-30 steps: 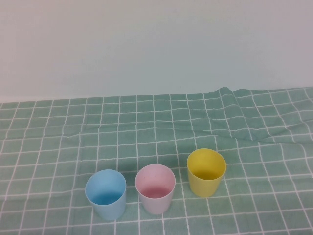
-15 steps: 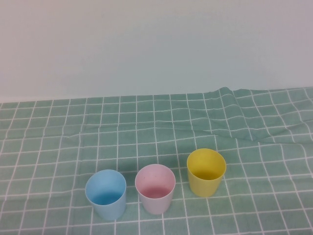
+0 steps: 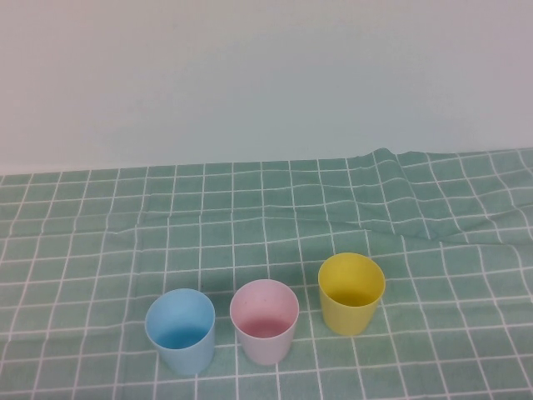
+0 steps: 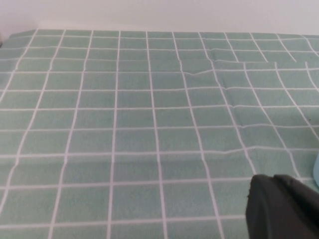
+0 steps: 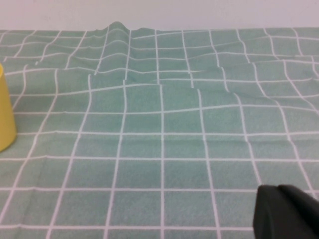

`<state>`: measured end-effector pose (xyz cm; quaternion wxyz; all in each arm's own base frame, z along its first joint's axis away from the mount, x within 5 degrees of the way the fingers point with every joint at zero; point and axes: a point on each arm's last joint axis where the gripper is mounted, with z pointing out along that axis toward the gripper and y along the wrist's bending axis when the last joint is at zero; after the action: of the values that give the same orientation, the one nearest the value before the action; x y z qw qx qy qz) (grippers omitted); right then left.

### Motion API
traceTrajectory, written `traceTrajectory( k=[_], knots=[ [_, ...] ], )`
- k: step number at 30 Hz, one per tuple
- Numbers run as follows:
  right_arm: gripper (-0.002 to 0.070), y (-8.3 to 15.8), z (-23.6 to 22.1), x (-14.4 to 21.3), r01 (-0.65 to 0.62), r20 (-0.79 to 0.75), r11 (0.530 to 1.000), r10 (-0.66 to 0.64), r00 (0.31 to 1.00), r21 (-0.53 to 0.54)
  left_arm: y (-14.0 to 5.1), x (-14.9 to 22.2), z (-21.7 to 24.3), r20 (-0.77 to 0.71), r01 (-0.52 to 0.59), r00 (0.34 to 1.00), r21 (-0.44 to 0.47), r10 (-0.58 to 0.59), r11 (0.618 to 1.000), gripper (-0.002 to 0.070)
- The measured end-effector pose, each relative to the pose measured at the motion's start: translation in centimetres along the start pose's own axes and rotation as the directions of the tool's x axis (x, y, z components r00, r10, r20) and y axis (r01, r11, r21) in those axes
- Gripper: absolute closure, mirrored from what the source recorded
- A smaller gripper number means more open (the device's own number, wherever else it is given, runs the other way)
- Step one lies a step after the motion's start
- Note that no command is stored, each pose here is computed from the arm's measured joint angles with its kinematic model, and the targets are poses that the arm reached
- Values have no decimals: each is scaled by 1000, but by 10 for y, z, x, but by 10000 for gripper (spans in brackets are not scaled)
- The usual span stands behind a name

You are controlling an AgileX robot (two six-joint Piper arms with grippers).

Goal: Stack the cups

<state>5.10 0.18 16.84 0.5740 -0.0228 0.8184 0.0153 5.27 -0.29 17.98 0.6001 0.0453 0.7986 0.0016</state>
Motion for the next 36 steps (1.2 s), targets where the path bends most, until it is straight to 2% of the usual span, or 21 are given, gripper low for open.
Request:
traceTrajectory(
  k=[5, 11, 16, 22, 26, 29, 31, 34, 36],
  knots=[
    [678, -1, 0, -3, 33, 34, 999, -33, 999, 12, 1, -13, -1, 146, 9, 989, -6, -8, 1000, 676],
    [678, 1, -2, -19, 41, 227, 999, -40, 973, 1, 2, -34, -7, 376, 14, 926, -18, -6, 1000, 676],
    [678, 2, -5, -31, 43, 353, 999, -38, 935, -7, 2, -34, -7, 376, 14, 927, -18, -6, 1000, 676],
    [678, 2, -6, -33, 46, 383, 999, -39, 923, -8, 2, -36, -7, 392, 16, 920, -19, -8, 1000, 676],
    [678, 2, -7, -35, 47, 398, 999, -40, 917, -9, 2, -41, -10, 446, 70, 893, 4, -64, 998, 676],
    [678, 3, -7, -36, 51, 407, 999, -43, 912, -8, 4, -46, -12, 499, 215, 837, 79, -225, 973, 676],
    [678, 3, -8, -38, 56, 433, 998, -47, 900, -7, 4, -48, -14, 517, 273, 805, 116, -293, 955, 676],
    [678, 3, -10, -41, 57, 442, 998, -49, 896, -6, 4, -53, -16, 483, 285, 820, 119, -306, 951, 676],
    [678, 2, -14, -47, 56, 420, 998, -51, 906, 0, 5, -74, -29, 490, 292, 811, 136, -321, 947, 676]
  ],
)
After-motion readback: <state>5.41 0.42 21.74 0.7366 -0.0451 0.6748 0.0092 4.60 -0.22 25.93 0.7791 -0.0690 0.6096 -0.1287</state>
